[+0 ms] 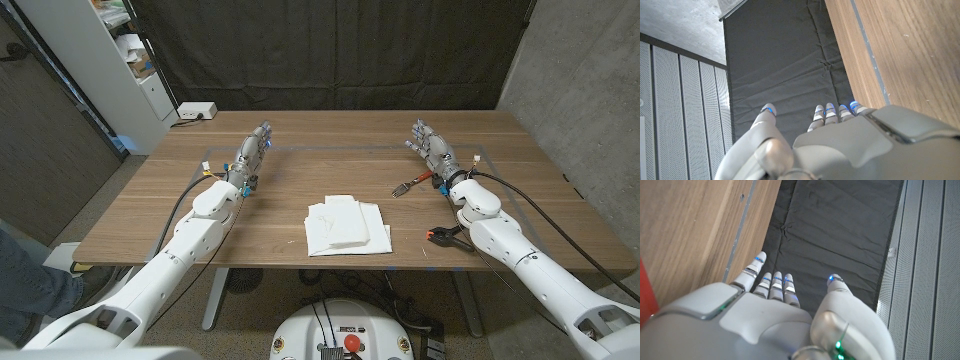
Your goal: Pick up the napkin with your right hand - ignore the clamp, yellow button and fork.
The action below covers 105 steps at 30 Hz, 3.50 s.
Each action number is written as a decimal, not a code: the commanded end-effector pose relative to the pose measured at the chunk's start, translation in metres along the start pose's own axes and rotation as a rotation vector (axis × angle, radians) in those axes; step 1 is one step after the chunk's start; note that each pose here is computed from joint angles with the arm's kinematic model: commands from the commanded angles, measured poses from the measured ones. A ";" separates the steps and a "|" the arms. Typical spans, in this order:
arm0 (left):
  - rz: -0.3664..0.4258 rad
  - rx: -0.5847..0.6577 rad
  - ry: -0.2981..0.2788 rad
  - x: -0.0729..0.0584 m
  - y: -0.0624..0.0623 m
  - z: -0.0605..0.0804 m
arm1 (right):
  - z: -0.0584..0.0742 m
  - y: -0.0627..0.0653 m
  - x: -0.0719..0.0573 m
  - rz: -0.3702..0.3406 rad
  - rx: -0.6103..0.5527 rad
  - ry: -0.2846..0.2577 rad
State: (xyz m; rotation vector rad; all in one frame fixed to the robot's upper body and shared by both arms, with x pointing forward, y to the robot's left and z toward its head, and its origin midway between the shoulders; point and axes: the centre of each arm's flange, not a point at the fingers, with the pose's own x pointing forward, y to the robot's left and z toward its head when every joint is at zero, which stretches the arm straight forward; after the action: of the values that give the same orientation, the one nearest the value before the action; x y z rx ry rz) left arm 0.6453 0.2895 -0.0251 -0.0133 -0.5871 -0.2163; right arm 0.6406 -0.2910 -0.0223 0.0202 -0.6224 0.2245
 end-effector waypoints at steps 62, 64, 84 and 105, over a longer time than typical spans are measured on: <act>-0.015 0.020 0.023 0.002 -0.005 0.001 | 0.045 0.024 -0.059 0.157 -0.046 -0.205; -0.021 0.023 0.024 0.003 -0.005 0.001 | 0.044 0.024 -0.058 0.155 -0.043 -0.213; -0.046 0.031 0.034 0.016 -0.010 0.002 | 0.050 0.030 -0.068 0.212 -0.119 -0.267; -0.051 0.026 0.033 0.012 -0.014 0.002 | 0.062 0.036 -0.080 0.262 -0.193 -0.310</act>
State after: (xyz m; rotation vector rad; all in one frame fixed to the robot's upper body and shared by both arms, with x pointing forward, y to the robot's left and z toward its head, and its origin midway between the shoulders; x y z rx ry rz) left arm 0.6532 0.2751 -0.0141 0.0352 -0.5633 -0.2541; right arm 0.5429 -0.2792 -0.0212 -0.1716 -0.9260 0.4068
